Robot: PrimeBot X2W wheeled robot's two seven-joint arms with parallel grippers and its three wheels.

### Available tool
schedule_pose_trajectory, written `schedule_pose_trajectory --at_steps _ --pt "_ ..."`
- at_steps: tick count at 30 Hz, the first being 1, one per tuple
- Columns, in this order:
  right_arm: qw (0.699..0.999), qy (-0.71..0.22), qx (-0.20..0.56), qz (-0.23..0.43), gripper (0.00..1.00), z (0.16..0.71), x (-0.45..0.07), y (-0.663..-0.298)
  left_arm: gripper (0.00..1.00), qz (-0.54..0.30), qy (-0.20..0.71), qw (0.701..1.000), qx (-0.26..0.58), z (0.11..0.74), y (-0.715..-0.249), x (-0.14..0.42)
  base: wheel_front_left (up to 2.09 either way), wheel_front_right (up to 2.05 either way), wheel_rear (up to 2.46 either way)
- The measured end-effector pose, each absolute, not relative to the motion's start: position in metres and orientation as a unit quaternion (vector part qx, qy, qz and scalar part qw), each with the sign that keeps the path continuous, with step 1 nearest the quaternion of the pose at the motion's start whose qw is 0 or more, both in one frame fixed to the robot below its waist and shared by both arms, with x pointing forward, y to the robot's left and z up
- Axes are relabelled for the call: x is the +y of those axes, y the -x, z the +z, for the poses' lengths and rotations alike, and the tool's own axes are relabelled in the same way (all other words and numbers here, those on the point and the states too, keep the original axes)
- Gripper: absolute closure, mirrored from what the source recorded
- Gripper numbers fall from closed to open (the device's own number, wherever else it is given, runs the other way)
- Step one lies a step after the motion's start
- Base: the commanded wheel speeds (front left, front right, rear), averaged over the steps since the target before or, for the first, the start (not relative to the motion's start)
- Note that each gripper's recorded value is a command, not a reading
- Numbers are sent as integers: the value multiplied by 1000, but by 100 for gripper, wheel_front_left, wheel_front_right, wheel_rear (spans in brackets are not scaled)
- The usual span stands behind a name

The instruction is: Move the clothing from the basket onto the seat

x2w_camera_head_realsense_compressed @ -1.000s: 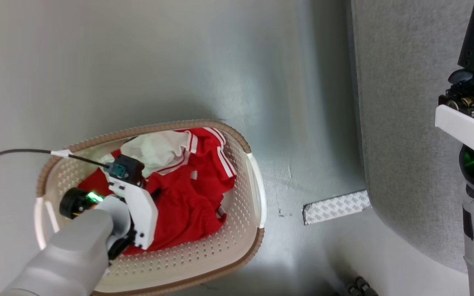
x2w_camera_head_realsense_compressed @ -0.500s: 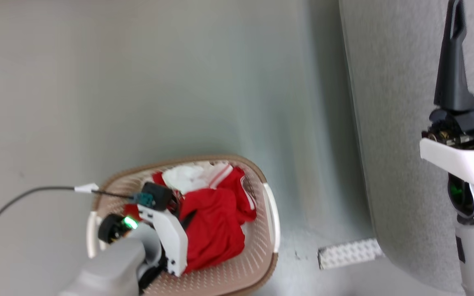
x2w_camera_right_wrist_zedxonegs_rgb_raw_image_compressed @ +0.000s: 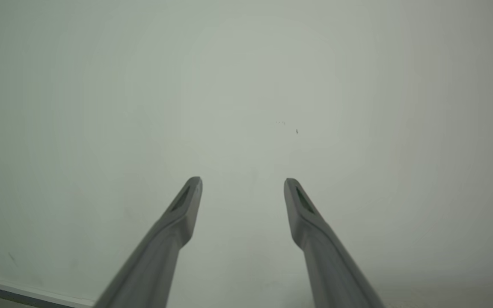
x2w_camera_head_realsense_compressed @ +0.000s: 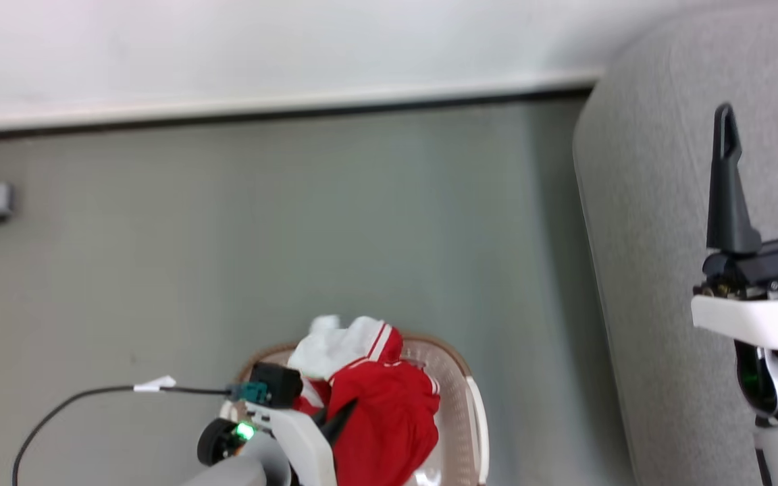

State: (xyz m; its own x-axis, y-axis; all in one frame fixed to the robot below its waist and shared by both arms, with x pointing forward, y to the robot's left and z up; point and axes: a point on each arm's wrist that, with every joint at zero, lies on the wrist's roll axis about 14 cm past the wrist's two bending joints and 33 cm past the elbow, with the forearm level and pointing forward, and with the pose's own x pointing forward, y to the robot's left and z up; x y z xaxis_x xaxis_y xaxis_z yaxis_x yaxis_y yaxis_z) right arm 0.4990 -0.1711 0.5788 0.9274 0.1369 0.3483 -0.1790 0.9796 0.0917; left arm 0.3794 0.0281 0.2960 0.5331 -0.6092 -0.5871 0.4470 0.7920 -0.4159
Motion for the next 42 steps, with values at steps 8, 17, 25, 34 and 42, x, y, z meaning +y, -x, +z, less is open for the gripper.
schedule_pose_trajectory --at_steps 8,17,25,34,42 --pt "976 -71 -186 90 0 602 -167 -468 100 -301 112 900 296 354 -385 35 0 0 0" --pt "972 -79 -198 96 0 618 -166 -431 100 -310 116 923 196 416 -379 32 0 0 0" --pt "970 -107 -199 94 0 621 -167 -407 100 -309 141 934 110 470 -378 31 0 0 0" --pt "969 -120 -193 98 0 616 -162 -395 100 -307 138 941 -3 537 -388 39 0 0 0" --pt "970 -136 -170 113 0 602 -150 -389 100 -320 104 938 -88 589 -384 40 0 0 0"
